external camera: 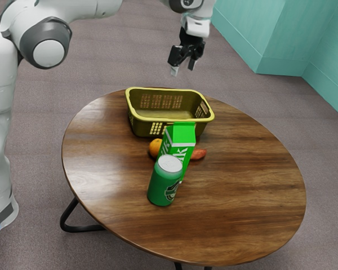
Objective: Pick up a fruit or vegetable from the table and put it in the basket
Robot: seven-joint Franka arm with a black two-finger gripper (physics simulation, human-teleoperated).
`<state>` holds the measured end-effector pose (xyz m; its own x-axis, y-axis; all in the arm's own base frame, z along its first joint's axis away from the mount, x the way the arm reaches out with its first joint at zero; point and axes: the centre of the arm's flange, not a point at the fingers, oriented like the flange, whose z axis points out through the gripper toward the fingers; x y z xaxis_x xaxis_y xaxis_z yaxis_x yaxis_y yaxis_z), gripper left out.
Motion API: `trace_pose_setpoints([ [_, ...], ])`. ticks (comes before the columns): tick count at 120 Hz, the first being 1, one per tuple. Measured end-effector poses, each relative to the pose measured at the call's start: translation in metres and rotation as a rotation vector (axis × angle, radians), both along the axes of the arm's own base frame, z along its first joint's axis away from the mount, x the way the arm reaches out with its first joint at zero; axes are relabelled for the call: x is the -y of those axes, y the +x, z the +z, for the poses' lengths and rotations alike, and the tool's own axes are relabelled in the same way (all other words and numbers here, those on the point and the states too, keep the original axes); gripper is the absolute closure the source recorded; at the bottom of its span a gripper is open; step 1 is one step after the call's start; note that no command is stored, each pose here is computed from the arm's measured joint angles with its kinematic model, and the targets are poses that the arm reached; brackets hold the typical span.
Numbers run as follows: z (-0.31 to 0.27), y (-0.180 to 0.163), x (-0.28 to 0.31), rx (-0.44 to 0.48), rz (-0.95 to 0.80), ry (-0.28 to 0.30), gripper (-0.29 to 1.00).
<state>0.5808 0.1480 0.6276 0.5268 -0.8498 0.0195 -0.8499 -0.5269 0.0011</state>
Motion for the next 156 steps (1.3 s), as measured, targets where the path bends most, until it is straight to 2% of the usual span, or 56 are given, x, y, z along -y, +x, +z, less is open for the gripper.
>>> trace_pose_setpoints([
  [45,0.012,0.000,-0.004,0.038,-0.202,0.011,0.00],
  [50,0.037,-0.003,-0.003,0.079,-0.219,0.029,0.00],
  [56,0.111,-0.023,0.013,0.185,-0.252,0.090,0.00],
  [61,0.140,-0.036,0.033,0.211,-0.274,0.110,0.00],
  [70,0.151,-0.039,0.090,0.191,-0.329,0.105,0.00],
  [79,0.137,-0.029,0.145,0.148,-0.348,0.093,0.00],
  [94,0.100,-0.007,0.174,0.064,-0.213,0.109,0.00],
  [100,0.093,-0.005,0.178,0.041,-0.119,0.152,0.00],
  [117,0.056,0.000,0.234,-0.023,0.083,0.351,0.00],
  [125,0.039,-0.003,0.270,-0.019,0.168,0.457,0.00],
  [132,0.029,0.000,0.275,-0.003,0.274,0.520,0.00],
  [145,-0.011,0.018,0.281,0.004,0.434,0.604,0.00],
  [156,-0.048,0.030,0.294,0.004,0.522,0.621,0.00],
])
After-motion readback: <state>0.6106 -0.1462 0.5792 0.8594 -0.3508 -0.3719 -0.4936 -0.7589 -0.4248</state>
